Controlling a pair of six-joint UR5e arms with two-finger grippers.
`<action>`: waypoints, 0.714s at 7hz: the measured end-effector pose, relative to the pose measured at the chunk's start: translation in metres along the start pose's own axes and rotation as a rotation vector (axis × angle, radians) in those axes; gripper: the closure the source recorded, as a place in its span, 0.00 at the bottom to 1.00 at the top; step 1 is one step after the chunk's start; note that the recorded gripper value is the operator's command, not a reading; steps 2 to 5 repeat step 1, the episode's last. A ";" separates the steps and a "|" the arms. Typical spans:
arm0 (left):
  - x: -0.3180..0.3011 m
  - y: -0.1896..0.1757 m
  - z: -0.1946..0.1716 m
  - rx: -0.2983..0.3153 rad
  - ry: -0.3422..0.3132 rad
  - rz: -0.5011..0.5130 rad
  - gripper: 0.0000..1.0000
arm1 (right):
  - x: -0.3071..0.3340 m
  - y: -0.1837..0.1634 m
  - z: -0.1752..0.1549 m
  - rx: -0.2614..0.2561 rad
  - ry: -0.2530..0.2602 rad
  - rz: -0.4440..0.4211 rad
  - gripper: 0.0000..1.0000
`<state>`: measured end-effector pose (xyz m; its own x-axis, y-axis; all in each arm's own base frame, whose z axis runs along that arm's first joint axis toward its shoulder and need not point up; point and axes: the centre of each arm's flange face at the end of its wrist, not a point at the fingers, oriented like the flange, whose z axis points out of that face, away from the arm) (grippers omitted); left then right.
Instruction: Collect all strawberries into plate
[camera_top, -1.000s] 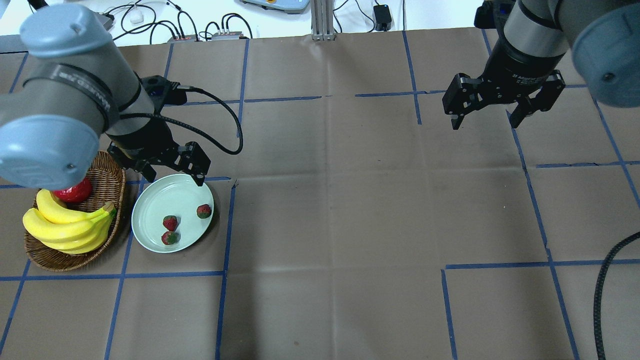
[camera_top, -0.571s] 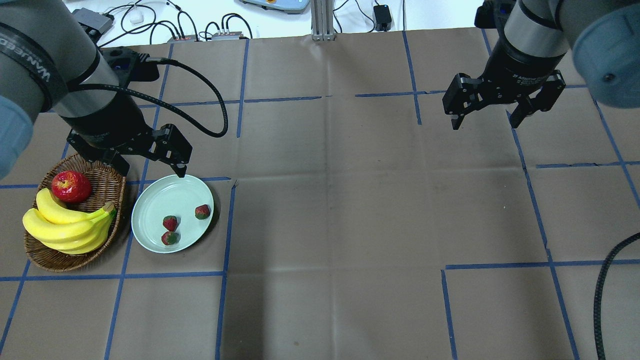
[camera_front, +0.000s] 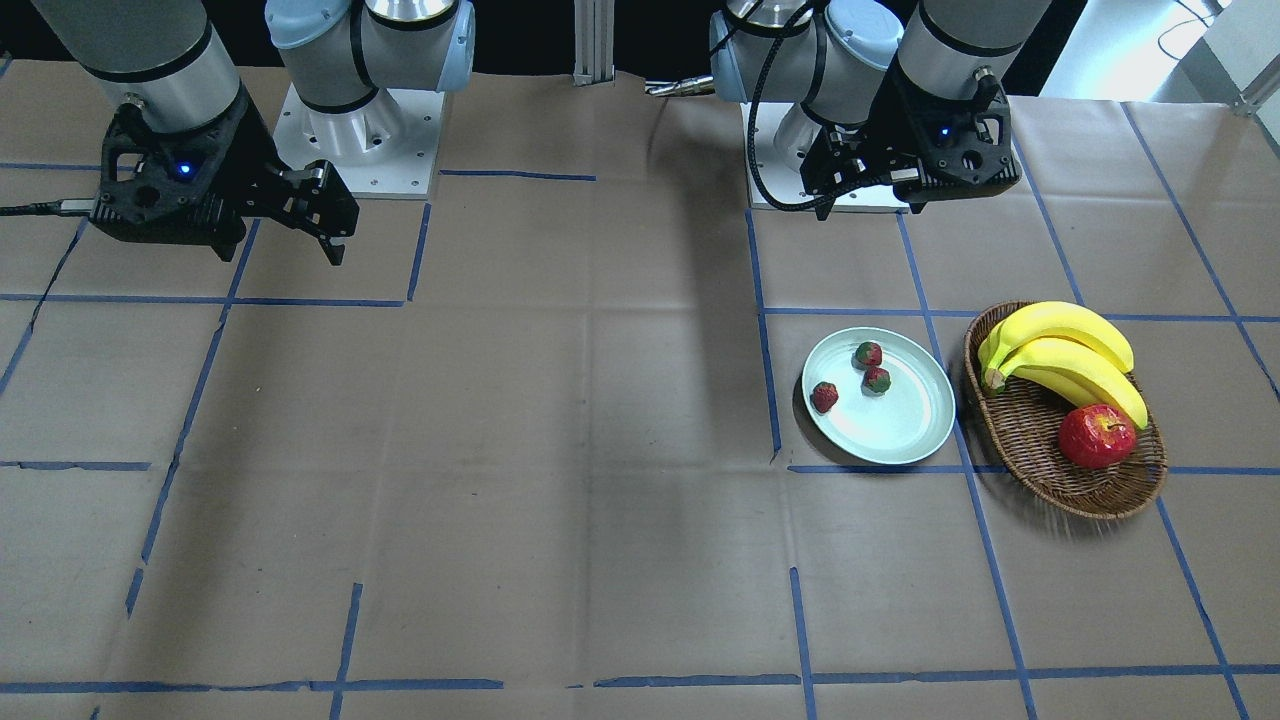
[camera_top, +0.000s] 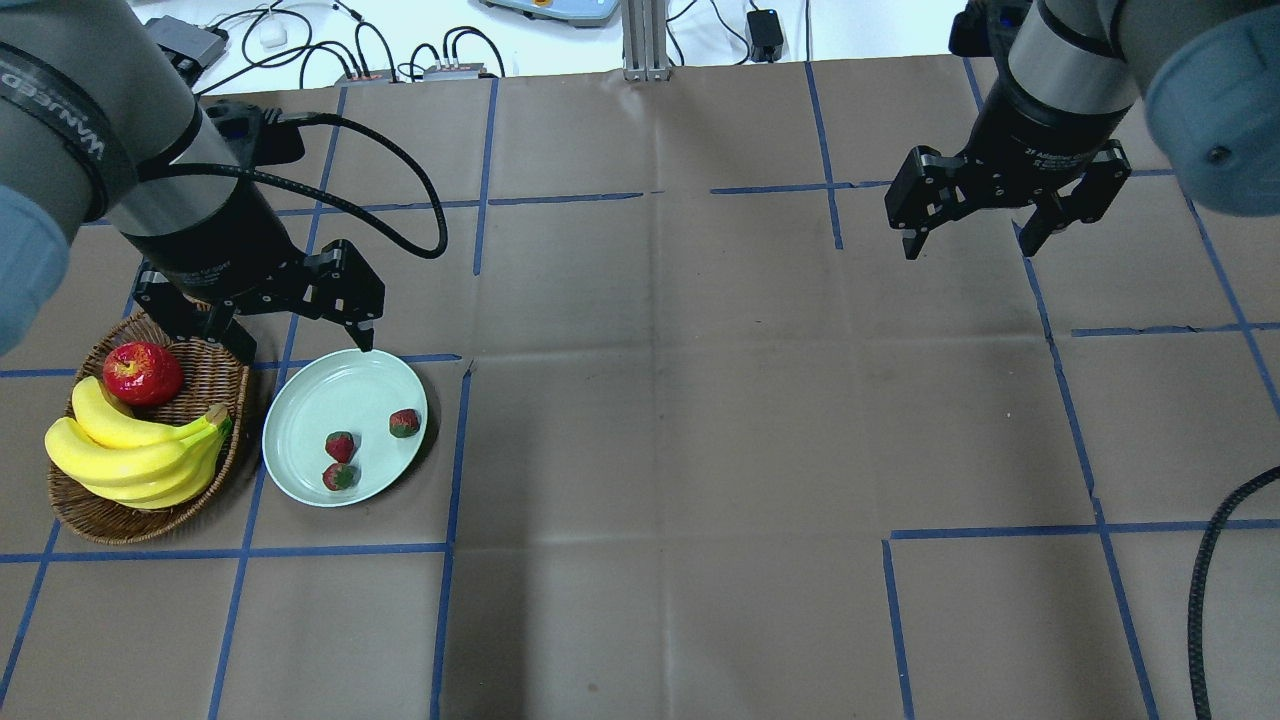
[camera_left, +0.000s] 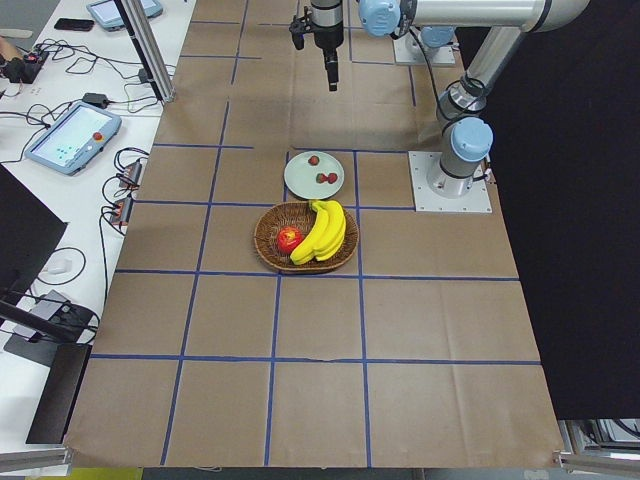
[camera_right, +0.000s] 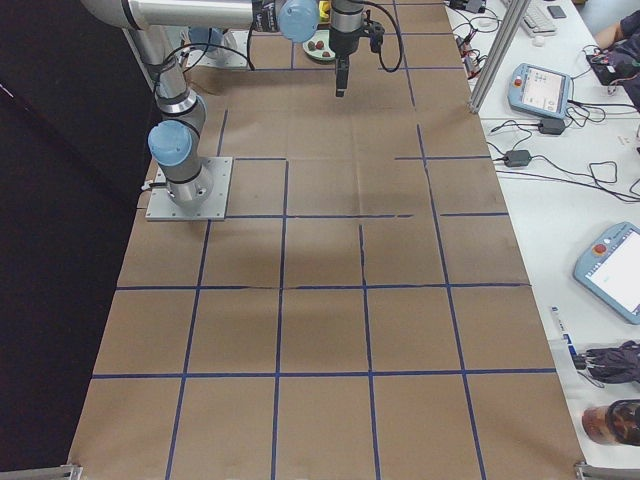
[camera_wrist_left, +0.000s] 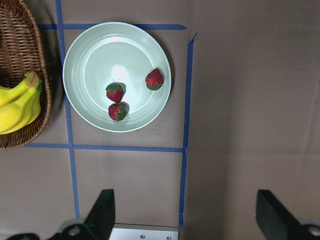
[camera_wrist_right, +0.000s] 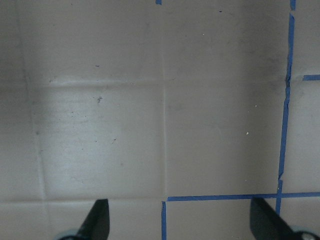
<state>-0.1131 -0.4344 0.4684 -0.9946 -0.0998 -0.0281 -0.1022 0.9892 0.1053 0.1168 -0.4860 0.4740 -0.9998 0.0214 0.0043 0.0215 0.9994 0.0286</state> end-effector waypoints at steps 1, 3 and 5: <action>0.000 -0.002 0.003 -0.006 0.000 -0.002 0.01 | 0.000 0.000 0.000 0.000 0.000 0.000 0.00; 0.000 -0.002 0.003 -0.006 0.000 -0.002 0.01 | 0.000 0.000 0.000 0.000 0.000 0.000 0.00; 0.000 -0.002 0.003 -0.006 0.000 -0.002 0.01 | 0.000 0.000 0.000 0.000 0.000 0.000 0.00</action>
